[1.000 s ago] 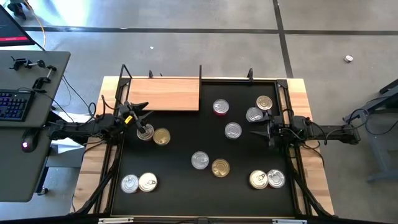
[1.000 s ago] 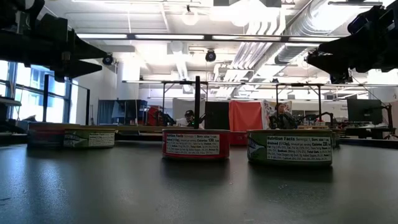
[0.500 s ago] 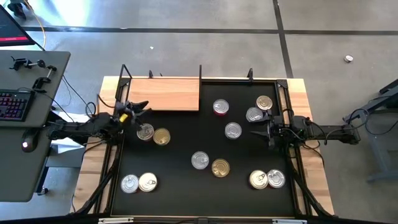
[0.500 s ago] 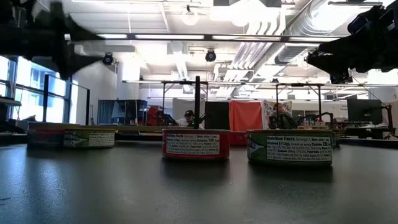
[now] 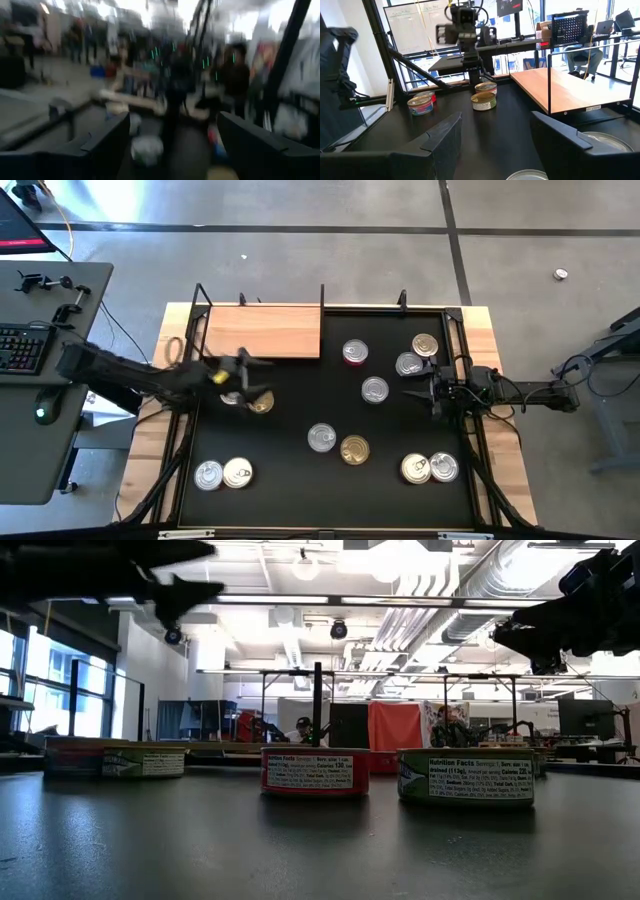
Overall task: Stack canned seafood by type on shelf
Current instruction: Put the green tuna can on the shelf
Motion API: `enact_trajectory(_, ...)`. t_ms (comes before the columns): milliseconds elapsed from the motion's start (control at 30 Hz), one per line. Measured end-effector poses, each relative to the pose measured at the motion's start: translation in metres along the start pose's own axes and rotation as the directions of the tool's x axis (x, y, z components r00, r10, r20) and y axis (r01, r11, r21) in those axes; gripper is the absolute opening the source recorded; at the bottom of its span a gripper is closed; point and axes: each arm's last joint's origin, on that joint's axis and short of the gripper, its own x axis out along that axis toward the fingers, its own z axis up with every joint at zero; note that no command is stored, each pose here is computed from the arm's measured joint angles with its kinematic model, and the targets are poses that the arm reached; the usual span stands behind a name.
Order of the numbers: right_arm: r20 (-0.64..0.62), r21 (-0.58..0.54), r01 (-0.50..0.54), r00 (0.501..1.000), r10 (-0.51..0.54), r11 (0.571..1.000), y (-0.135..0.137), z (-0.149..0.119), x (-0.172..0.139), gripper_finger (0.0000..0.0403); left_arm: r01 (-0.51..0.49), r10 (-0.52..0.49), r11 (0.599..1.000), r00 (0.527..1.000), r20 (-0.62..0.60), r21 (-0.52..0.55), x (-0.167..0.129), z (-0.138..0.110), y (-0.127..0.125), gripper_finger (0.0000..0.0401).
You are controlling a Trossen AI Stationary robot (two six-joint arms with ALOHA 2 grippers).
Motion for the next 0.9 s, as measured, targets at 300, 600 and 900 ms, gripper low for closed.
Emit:
enact_trajectory(300, 0.0, 0.0, 0.0, 1.0, 0.0, 1.0, 0.0, 0.0, 0.0, 0.0224, 0.088, -0.088, 0.996, 0.97, -0.228, -0.007, 0.036, -0.037, -0.033, 0.0292)
enact_trajectory(600, 0.001, 0.0, 0.0, 1.0, 0.0, 1.0, 0.0, 0.0, 0.0, 0.0224, 0.196, -0.195, 0.98, 0.951, -0.241, -0.019, 0.054, -0.05, -0.047, 0.0292)
enact_trajectory(900, 0.0, 0.0, 0.0, 1.0, 0.0, 1.0, 0.0, 0.0, 0.0, 0.0224, 0.156, 0.146, 0.853, 0.844, -0.516, 0.497, 0.078, -0.032, -0.086, 0.0292)
